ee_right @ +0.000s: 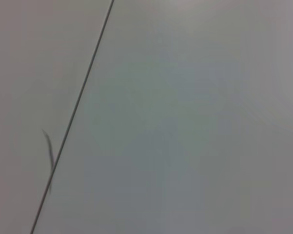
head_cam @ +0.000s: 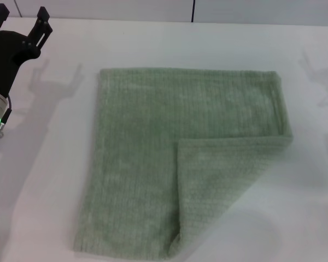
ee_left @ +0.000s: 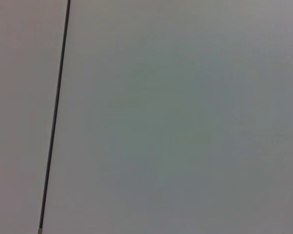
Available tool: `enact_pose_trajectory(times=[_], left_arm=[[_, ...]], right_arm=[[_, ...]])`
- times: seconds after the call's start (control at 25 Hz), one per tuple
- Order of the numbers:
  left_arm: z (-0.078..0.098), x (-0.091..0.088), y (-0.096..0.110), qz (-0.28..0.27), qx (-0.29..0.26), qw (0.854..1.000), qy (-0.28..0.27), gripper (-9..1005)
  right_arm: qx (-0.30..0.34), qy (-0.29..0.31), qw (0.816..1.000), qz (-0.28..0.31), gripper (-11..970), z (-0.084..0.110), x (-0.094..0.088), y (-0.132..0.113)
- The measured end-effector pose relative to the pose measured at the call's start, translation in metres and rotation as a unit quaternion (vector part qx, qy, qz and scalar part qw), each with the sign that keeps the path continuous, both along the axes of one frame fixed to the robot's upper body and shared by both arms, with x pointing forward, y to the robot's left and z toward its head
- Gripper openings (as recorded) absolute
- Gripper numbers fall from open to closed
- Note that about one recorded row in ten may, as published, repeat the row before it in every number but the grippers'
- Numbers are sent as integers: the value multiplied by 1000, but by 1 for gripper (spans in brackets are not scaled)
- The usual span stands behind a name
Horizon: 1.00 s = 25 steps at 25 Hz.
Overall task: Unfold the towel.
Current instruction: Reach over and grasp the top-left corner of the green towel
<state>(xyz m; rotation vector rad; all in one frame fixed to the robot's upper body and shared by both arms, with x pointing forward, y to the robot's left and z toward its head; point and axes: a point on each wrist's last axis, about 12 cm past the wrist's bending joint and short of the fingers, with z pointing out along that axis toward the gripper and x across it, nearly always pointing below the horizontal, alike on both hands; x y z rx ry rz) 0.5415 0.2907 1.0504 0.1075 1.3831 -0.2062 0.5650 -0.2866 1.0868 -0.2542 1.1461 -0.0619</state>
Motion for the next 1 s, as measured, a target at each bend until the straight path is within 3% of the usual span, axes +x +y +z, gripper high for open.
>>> enact_pose_trajectory(times=[1.0], left_arm=[[-6,-3,-5,-15,9,1000,17,827]], right_arm=[[-3,16,1000,2,792,-2,5,2]])
